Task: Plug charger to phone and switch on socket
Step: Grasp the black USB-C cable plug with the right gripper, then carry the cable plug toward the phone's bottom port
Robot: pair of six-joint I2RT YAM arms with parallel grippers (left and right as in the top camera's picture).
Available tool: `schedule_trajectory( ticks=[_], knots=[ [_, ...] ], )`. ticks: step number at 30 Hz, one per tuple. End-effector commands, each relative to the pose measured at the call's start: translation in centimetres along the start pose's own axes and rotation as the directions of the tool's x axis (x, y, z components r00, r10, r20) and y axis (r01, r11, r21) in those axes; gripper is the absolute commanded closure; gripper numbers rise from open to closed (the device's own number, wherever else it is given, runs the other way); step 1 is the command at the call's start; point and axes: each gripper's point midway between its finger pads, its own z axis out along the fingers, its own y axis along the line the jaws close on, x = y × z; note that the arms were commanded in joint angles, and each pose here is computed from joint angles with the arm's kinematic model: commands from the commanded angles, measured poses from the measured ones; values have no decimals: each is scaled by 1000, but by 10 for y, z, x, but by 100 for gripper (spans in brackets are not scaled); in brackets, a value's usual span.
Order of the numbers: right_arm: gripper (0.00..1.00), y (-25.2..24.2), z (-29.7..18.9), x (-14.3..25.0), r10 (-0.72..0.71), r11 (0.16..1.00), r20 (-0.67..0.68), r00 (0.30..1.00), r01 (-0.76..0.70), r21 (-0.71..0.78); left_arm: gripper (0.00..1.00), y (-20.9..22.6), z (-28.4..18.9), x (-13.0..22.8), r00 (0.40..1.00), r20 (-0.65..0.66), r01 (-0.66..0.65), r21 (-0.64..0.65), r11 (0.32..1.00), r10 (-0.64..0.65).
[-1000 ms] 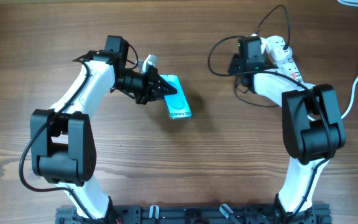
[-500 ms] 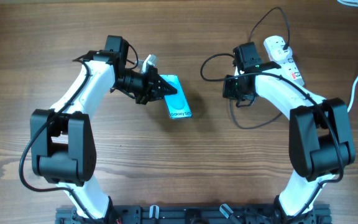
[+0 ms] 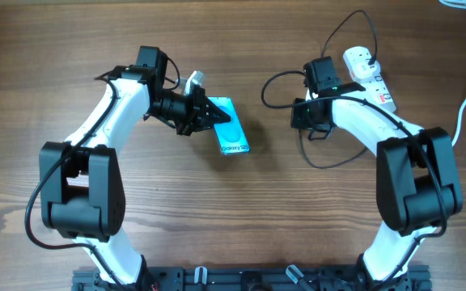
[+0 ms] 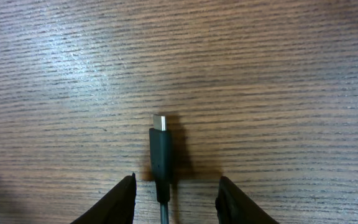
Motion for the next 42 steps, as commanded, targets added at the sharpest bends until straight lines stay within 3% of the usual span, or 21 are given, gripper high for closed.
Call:
schedule_trajectory(
  ticks=[1, 7, 12, 15, 20, 25, 29, 33, 36, 39, 42],
  knots=[
    [57, 0, 6, 11, -3, 1000, -24, 1000, 3, -6, 96, -8, -2, 2, 1000, -11, 4, 41, 999, -3],
    [57, 12, 7, 11, -39, 999, -5, 999, 39, -14, 96, -8, -2, 2, 1000, -11, 4, 41, 999, -3],
    [58, 5, 16, 18, -77, 992, -8, 997, 77, 96, 96, -8, -2, 2, 1000, -11, 4, 41, 999, -3],
    [69, 1, 27, 26, -74, 991, -46, 996, 79, 108, 96, -8, -2, 2, 1000, -11, 3, 41, 999, -3],
    [72, 5, 30, 24, -74, 993, -40, 996, 77, 87, 96, -8, -2, 2, 1000, -11, 4, 41, 999, -3],
    [95, 5, 38, 24, -73, 993, -39, 997, 77, 86, 96, -7, -2, 2, 1000, -11, 4, 41, 999, -4],
    [96, 7, 40, 27, -73, 995, -52, 996, 76, 71, 96, -8, -2, 2, 1000, -11, 4, 41, 999, -3],
    [96, 19, 40, 33, -76, 997, -85, 994, 75, -8, 96, -8, -2, 2, 1000, -10, 2, 41, 999, -1],
    [96, 39, 30, 39, -173, 974, -112, 979, 153, -169, 96, -8, -2, 0, 1000, -4, -14, 43, 999, 15],
    [96, 73, 0, 49, -255, 876, -125, 959, 175, -448, 96, -9, -2, -1, 1000, 1, -25, 45, 999, 25],
    [96, 93, -26, 53, -264, 795, -125, 956, 142, -590, 96, -10, -2, -3, 999, 7, -36, 47, 998, 36]
  ],
)
